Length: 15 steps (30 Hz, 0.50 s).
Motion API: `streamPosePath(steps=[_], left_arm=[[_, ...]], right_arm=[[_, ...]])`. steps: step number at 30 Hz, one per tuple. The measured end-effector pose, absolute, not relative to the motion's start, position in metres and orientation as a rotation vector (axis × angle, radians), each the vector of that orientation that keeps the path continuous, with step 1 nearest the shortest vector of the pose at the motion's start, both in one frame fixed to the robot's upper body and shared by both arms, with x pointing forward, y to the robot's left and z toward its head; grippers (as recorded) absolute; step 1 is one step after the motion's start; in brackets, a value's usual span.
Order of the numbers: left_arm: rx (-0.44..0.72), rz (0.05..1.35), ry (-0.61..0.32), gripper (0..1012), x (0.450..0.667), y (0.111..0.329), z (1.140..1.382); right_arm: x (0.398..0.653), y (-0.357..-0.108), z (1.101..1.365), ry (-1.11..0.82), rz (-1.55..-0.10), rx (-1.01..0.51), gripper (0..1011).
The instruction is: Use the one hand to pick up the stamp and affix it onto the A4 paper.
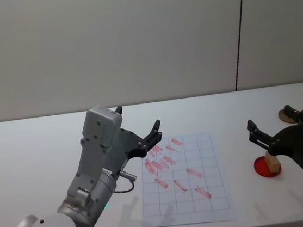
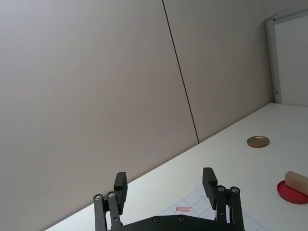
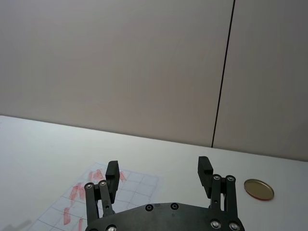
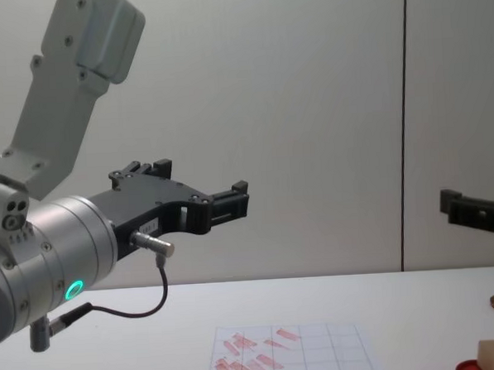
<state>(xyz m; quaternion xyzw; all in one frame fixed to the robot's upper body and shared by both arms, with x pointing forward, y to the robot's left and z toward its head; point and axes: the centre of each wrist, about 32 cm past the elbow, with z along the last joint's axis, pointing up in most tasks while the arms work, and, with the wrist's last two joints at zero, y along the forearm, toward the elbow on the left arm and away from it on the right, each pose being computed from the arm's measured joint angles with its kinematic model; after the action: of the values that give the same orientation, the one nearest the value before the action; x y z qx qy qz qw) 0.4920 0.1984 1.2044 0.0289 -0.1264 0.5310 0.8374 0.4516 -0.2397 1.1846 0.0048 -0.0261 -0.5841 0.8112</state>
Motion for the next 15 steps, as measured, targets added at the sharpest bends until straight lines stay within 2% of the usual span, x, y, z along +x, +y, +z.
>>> streamPosePath(steps=[15], left_arm=[[0.061, 1.124, -0.268, 993, 0.492, 0.198, 1.204]], right_arm=[[0.476, -0.237, 1.172, 0.036, -1.329, -0.058, 1001]])
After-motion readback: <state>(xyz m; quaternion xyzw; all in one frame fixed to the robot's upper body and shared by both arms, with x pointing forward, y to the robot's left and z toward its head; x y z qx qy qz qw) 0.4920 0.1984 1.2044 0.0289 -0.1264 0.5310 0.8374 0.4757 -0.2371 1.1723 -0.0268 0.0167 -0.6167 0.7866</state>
